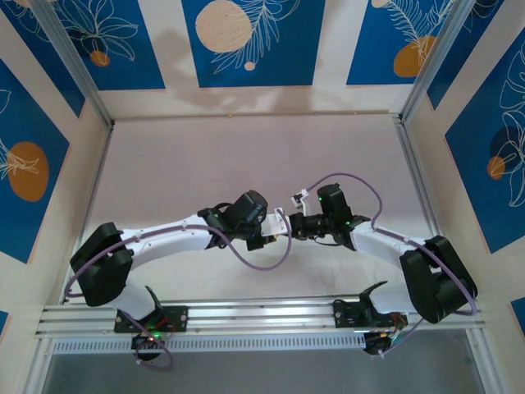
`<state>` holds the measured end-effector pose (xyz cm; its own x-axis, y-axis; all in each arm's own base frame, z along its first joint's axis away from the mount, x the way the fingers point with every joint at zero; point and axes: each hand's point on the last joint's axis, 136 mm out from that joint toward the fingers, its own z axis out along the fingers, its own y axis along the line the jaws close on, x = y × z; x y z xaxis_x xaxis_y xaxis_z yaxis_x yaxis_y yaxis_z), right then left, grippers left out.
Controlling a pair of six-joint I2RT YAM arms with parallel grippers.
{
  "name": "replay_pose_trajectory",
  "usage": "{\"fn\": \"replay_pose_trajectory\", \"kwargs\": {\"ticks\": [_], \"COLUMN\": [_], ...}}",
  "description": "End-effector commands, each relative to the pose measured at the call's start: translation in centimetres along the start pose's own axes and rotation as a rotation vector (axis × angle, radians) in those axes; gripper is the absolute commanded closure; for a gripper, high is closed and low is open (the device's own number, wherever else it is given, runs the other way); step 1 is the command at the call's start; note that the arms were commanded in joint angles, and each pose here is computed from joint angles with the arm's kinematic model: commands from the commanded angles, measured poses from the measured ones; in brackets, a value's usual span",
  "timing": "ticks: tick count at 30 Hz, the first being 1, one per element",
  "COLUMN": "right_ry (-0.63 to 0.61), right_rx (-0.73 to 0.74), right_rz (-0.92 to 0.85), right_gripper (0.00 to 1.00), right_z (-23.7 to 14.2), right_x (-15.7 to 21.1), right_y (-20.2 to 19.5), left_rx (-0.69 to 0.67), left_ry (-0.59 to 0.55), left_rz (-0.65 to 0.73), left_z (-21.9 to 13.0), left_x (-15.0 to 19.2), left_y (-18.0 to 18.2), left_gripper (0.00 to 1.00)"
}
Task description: Unlock with the key
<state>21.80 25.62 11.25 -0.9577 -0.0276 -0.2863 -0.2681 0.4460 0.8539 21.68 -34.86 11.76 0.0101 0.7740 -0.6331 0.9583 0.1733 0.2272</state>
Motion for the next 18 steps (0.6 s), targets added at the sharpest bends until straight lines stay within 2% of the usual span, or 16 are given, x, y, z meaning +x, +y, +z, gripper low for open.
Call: {"fn": "replay_pose_trajectory", "kwargs": {"ticks": [1,5,9,15,18], "right_ry": [0.009,0.005,-0.006,-0.020,-0.027], "right_rx": [-0.017,-0.018,0.001,0.021,0.025], "right_rz": [-0.027,-0.032,-0.034,-0.036,-0.041], "right_gripper": [0.80,0.89,0.93,0.95,0.96], "right_z": [0.36,0.25,0.03,-0.16,-0.32], "right_x": [-0.34,-0.33,-0.36,-0.41,-0.52], "right_y": [0.70,0.95,0.77,0.55,0.64], "left_rx": [-0.003,-0.001,-0.004,-0.016,-0.019], "left_ry": [-0.155,-0.152,-0.148,-0.137,-0.127], "left_rz": [0.004,0.004,0.006,0.011,0.008], "left_z": [-1.99,-1.89,-1.94,-2.09,-2.23], "left_x": [-4.40,-4.40,-4.30,-3.93,-3.66], "left_y": [0.69,0.68,0.69,0.81,0.78], "left_gripper": [0.81,0.80,0.77,0.67,0.58]}}
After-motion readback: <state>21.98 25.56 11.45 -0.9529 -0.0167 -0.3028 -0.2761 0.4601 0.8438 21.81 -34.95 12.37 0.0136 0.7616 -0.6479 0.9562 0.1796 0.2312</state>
